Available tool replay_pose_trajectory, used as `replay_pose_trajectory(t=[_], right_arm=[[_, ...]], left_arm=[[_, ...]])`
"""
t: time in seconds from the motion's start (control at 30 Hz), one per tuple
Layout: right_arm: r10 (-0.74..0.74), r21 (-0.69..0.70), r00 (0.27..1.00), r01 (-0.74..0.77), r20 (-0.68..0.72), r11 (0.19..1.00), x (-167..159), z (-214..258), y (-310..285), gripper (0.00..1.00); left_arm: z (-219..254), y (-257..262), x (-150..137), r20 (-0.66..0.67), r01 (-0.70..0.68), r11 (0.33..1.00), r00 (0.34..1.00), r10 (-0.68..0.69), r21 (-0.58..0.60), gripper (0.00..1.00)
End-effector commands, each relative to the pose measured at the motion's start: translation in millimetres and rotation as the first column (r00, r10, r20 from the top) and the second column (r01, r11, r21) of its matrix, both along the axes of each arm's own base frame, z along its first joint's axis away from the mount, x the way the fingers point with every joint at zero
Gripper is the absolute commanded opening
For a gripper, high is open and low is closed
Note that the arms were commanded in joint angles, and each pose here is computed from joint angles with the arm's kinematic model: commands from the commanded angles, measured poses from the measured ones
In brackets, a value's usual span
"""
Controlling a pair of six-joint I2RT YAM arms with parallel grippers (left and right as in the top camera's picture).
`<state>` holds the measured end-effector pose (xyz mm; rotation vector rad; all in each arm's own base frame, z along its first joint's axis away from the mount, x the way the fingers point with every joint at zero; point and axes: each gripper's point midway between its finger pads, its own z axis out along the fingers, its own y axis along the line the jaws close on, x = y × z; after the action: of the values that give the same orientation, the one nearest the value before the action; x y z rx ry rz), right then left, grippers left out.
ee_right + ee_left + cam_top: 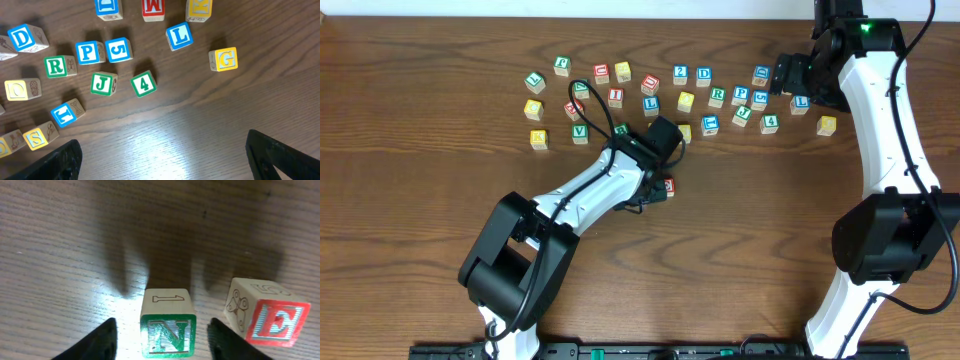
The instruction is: Spell out NEURIPS
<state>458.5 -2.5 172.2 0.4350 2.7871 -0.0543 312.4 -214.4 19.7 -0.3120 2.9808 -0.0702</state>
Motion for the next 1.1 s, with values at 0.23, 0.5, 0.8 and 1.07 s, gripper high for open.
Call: replay_pose_trajectory(t=[0.23,0.5,0.8,1.07], right_arm=[[-0.005,-0.009,0.999,0.005,0.048,1.0,1,20,-3,0.99],[-0.005,-0.01,0.999,0.006,0.049,1.0,1,20,-3,0.99],[-0.005,-0.009,0.999,0.006,0.05,1.0,1,20,-3,0.99],[-0.005,-0.009,0.999,0.005,0.048,1.0,1,20,-3,0.99]], left_arm=[[-19,7,-3,-0.044,-0.031,0.999,0.999,0.032,0.022,0.46],[-18,7,0,-0.044,-0.041,0.999,0.998,0.041,0.007,0.4],[-7,4,21,0.017,0.101,0.995,0.995,-0.101,-0.005,0.35],[-4,-4,35,0.08,0.202,0.979,0.976,-0.201,-0.01,0.35]])
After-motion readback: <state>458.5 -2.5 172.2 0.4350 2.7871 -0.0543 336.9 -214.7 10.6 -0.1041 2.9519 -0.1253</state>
